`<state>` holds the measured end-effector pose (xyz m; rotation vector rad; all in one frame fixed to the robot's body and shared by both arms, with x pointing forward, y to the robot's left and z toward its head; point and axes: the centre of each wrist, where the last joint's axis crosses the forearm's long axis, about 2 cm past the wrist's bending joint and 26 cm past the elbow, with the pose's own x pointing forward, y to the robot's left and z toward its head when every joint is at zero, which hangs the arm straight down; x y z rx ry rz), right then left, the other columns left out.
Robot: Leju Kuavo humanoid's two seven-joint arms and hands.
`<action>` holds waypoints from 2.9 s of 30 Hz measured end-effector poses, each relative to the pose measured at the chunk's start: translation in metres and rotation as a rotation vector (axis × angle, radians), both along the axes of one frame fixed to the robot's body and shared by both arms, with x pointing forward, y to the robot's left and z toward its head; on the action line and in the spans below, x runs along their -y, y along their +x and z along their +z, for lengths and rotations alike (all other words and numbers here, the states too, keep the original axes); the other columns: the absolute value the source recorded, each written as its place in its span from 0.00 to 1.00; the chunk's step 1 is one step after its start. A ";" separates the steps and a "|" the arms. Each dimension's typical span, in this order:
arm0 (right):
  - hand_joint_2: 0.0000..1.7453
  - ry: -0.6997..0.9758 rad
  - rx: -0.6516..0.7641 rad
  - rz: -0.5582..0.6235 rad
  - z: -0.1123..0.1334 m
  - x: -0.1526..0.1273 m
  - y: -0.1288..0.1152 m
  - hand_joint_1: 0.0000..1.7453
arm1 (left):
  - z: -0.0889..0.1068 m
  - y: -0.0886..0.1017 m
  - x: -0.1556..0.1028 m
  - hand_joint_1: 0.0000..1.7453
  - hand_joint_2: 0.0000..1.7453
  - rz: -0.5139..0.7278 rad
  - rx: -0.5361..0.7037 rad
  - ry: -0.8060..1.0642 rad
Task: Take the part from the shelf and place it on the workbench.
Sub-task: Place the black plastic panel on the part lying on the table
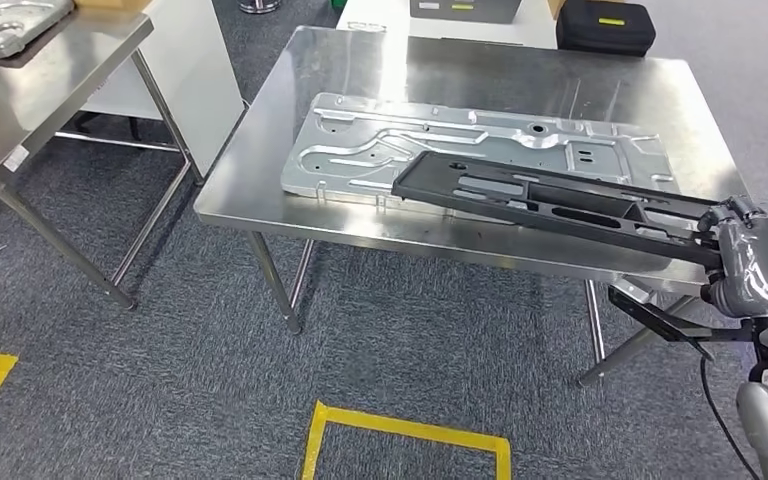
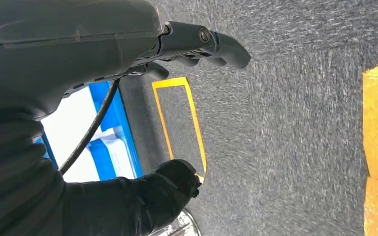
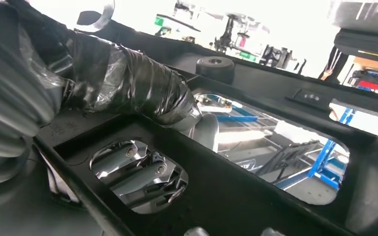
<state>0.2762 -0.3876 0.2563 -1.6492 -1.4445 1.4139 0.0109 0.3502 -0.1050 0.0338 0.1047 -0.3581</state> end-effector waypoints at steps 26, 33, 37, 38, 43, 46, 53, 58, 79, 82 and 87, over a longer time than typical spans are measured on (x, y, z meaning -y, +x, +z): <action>1.00 0.006 -0.026 0.000 -0.007 -0.001 0.000 1.00 | 0.000 -0.002 -0.003 0.00 1.00 -0.001 0.006 0.002; 1.00 0.011 -0.031 0.003 -0.008 -0.001 0.000 1.00 | 0.000 -0.002 -0.003 0.00 1.00 -0.002 0.010 0.001; 1.00 0.014 -0.029 0.004 -0.007 -0.001 0.000 1.00 | 0.000 -0.002 -0.003 0.00 1.00 -0.002 0.010 0.000; 1.00 0.015 -0.030 0.004 -0.007 -0.001 0.000 1.00 | 0.000 -0.002 -0.003 0.00 1.00 -0.002 0.009 0.000; 1.00 0.019 -0.033 0.004 -0.008 -0.001 0.000 1.00 | 0.000 -0.003 -0.003 0.00 1.00 -0.002 0.005 -0.001; 1.00 0.022 -0.032 0.004 -0.007 -0.002 0.001 1.00 | 0.001 -0.003 -0.004 0.00 1.00 -0.002 0.006 0.001; 1.00 0.024 -0.031 0.004 -0.006 -0.001 0.002 1.00 | 0.000 -0.003 -0.003 0.00 1.00 -0.002 0.006 -0.001; 1.00 0.024 -0.038 0.003 -0.008 -0.001 0.001 1.00 | 0.000 -0.003 -0.003 0.00 1.00 -0.002 0.005 -0.003; 1.00 -0.053 0.012 0.040 -0.023 -0.028 0.006 1.00 | 0.001 0.002 -0.006 0.00 1.00 -0.020 0.024 0.024; 1.00 -0.052 0.001 0.056 -0.024 -0.034 0.009 1.00 | 0.001 0.003 -0.007 0.00 1.00 -0.021 0.025 0.029; 1.00 -0.049 -0.018 0.075 -0.030 -0.059 0.014 1.00 | 0.000 0.004 -0.012 0.00 1.00 -0.021 0.010 0.035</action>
